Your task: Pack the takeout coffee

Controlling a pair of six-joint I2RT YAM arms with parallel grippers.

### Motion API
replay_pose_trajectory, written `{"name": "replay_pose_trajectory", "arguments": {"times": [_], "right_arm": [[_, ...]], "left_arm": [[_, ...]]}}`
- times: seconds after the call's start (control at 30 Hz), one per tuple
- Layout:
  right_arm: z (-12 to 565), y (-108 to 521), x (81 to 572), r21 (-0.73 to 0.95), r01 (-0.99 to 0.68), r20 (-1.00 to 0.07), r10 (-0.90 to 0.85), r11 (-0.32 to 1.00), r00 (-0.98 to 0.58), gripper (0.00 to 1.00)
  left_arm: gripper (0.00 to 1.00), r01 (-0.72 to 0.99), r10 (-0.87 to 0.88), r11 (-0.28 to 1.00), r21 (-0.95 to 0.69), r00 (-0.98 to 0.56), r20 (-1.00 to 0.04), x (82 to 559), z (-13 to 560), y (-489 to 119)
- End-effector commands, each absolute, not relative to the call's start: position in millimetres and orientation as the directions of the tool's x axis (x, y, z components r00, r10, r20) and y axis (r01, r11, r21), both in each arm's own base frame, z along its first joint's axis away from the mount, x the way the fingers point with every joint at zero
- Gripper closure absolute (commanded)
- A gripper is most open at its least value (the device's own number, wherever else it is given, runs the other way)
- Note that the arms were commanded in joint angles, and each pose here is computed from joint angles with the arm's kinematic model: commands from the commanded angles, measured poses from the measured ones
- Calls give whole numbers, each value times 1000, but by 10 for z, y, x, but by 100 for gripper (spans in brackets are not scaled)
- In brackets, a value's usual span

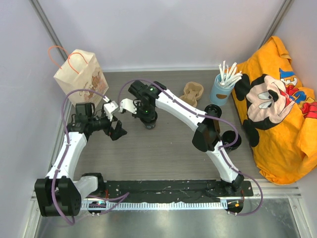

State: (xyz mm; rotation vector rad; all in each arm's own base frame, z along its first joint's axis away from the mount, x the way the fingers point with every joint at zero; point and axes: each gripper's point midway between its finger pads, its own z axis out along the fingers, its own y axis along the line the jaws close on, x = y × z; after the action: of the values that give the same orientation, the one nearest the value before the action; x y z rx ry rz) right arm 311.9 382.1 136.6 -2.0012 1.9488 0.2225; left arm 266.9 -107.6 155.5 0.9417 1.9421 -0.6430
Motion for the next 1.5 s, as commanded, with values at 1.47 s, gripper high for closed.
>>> {"name": "replay_pose_trajectory", "arguments": {"times": [1.47], "right_arm": [[1642, 3837, 3167, -224, -975, -362, -929, 10, 74, 97]], "left_arm": [[0, 842, 201, 530, -102, -242, -949, 2420, 2006, -783]]}}
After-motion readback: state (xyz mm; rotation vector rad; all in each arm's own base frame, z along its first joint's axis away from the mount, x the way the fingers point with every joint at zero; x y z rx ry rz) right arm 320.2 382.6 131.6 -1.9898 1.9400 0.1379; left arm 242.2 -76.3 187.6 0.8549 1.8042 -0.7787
